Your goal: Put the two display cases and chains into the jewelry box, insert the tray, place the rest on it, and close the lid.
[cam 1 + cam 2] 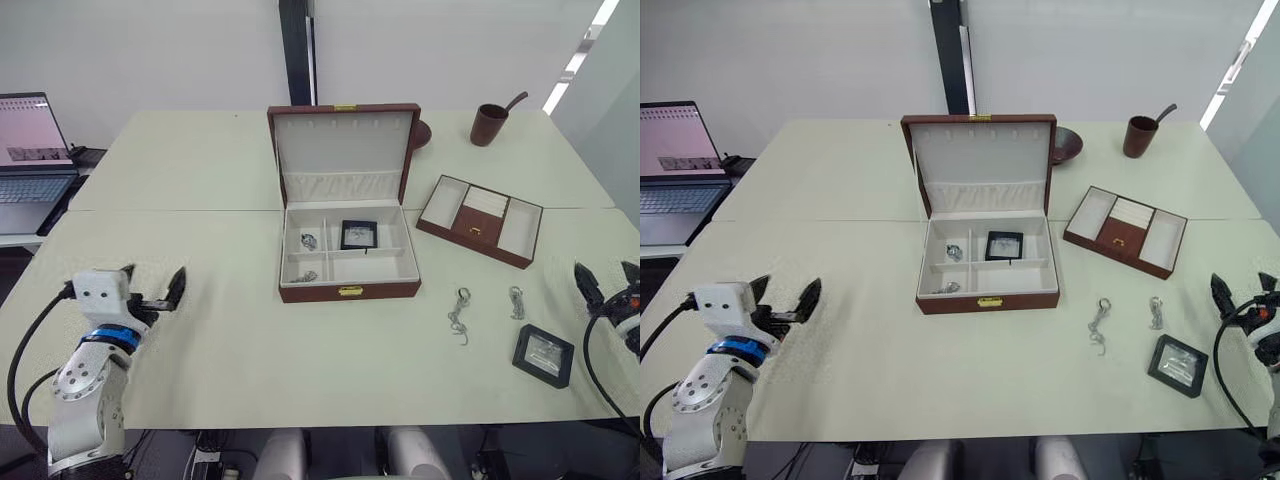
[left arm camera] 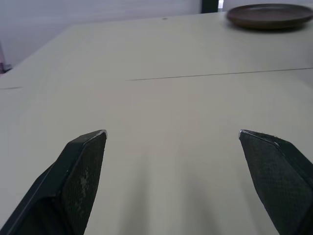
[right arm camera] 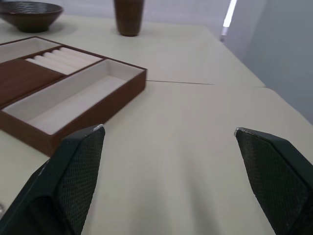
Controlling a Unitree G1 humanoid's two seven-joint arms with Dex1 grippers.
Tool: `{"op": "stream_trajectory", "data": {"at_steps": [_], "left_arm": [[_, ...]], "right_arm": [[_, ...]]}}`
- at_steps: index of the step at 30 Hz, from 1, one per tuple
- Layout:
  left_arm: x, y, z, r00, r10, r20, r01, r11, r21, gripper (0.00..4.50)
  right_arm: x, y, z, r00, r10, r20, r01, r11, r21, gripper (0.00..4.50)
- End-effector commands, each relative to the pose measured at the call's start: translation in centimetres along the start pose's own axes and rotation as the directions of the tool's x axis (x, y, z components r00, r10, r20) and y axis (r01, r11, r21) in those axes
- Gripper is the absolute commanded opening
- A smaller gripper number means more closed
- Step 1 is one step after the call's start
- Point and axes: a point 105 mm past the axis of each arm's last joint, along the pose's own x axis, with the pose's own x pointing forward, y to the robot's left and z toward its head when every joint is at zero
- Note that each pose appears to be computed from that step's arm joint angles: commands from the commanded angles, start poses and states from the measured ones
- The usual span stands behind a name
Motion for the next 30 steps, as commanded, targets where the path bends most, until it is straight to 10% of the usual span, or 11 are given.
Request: {"op": "stream_trajectory", "data": {"at_steps": [1,9,19,30], "left_arm": [[-0.1,-2.9,1.7,0.976,-0.216,0.029,0.215,0.976,0.046,4.48],[-3.3,-9.3,1.1,0.738,-0.668,-0.093,0.673,0.738,0.046,4.48],[-4.9,-13.7,2.7,0.396,-0.906,-0.151,0.917,0.381,0.119,4.48],[-4.9,-15.7,3.5,0.247,-0.96,-0.133,0.964,0.23,0.137,4.48]], "right_arm": [[0.1,1.0,3.1,0.987,0.159,0.04,-0.156,0.986,-0.054,4.5],[-2.5,6.2,3.3,0.811,0.559,-0.173,-0.577,0.813,-0.079,4.5],[-5.4,8.7,2.9,0.628,0.692,-0.355,-0.763,0.637,-0.108,4.5],[-9.3,9.0,0.8,0.534,0.651,-0.54,-0.807,0.583,-0.095,4.5]]}}
